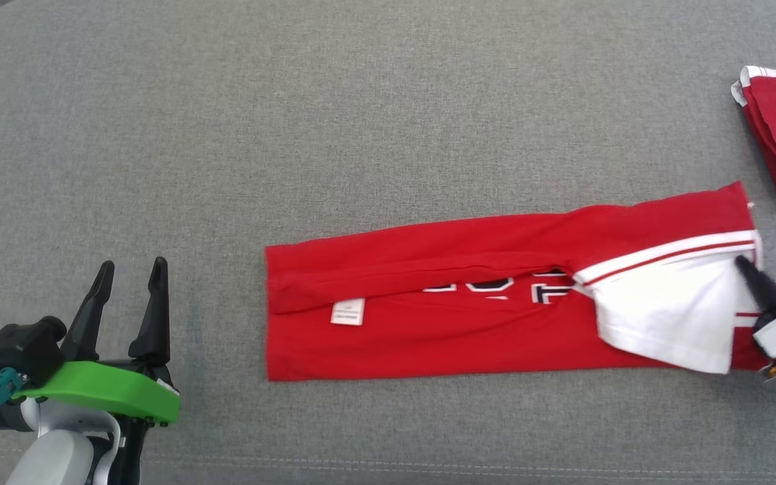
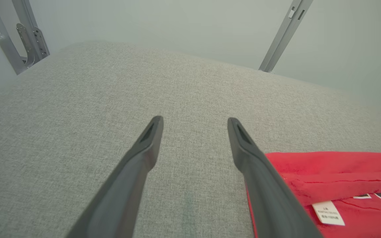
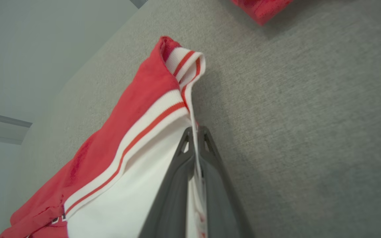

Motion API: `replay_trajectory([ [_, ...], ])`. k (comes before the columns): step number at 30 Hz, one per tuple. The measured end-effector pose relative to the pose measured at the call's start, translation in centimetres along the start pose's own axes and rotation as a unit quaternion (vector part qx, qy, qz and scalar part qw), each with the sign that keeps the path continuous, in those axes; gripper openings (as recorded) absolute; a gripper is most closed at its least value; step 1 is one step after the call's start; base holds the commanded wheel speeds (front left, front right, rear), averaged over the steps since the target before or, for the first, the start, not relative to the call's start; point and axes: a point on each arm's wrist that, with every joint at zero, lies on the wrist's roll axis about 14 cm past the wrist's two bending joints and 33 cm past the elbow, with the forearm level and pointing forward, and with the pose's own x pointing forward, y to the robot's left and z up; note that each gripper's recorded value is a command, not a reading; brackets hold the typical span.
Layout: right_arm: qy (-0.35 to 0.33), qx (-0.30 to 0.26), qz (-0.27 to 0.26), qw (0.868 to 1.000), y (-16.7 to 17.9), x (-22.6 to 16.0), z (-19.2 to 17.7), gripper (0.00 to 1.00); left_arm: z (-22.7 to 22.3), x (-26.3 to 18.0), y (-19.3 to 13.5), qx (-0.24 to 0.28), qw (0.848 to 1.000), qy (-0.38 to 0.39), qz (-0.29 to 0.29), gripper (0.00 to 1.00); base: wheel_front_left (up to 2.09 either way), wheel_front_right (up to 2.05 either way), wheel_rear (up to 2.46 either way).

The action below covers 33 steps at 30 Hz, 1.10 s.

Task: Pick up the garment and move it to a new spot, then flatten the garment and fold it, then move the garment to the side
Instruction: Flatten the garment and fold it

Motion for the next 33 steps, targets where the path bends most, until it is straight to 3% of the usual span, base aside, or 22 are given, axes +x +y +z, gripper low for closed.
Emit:
replay_trajectory([
  [5,-0.086,0.007,-0.045,0.995,-4.0,-2.4,7.2,0.0,0.8,0.2,-0.3,-0.006,1.0,-0.014,-0.003,1.0,0.0,0.0,0.0],
  [8,-0.111,0.01,-0.046,0.993,-4.7,-3.9,9.6,0.0,1.2,0.4,-0.9,-0.009,1.0,-0.021,-0.011,1.0,0.0,0.0,0.0],
  [10,-0.134,0.019,-0.005,0.991,-2.8,-4.5,11.0,0.0,1.3,0.4,-1.2,-0.012,1.0,-0.024,-0.014,1.0,0.0,0.0,0.0],
  [12,-0.136,0.039,0.087,0.986,1.9,-4.6,11.5,0.0,1.1,0.2,-1.2,-0.014,1.0,-0.021,-0.013,1.0,0.0,0.0,0.0],
  [15,-0.077,0.026,0.206,0.975,9.1,-4.8,8.7,0.0,0.5,0.1,-2.0,-0.015,0.999,-0.012,-0.025,1.0,0.0,0.0,0.0],
  [18,-0.003,-0.014,0.258,0.966,13.3,-5.0,4.3,0.0,0.2,0.0,-2.9,-0.019,0.999,-0.008,-0.038,1.0,0.0,0.0,0.0],
  [24,0.075,-0.033,0.309,0.947,18.6,-5.0,-2.7,0.0,-0.3,-0.3,-4.0,-0.026,0.998,0.001,-0.056,1.0,0.0,0.0,0.0],
  [30,0.117,-0.056,0.309,0.942,20.9,-4.0,-7.5,0.02,0.2,-0.6,-3.5,-0.029,0.998,-0.007,-0.046,1.0,0.0,0.0,0.0],
  [31,0.12,-0.06,0.307,0.942,21.3,-3.7,-8.0,0.21,0.3,-0.7,-3.3,-0.028,0.999,-0.008,-0.043,1.0,0.0,0.0,0.0],
  [33,0.126,-0.069,0.312,0.939,22.2,-3.5,-8.7,0.24,0.4,-0.9,-2.8,-0.029,0.999,-0.01,-0.035,1.0,0.0,0.0,0.0],
])
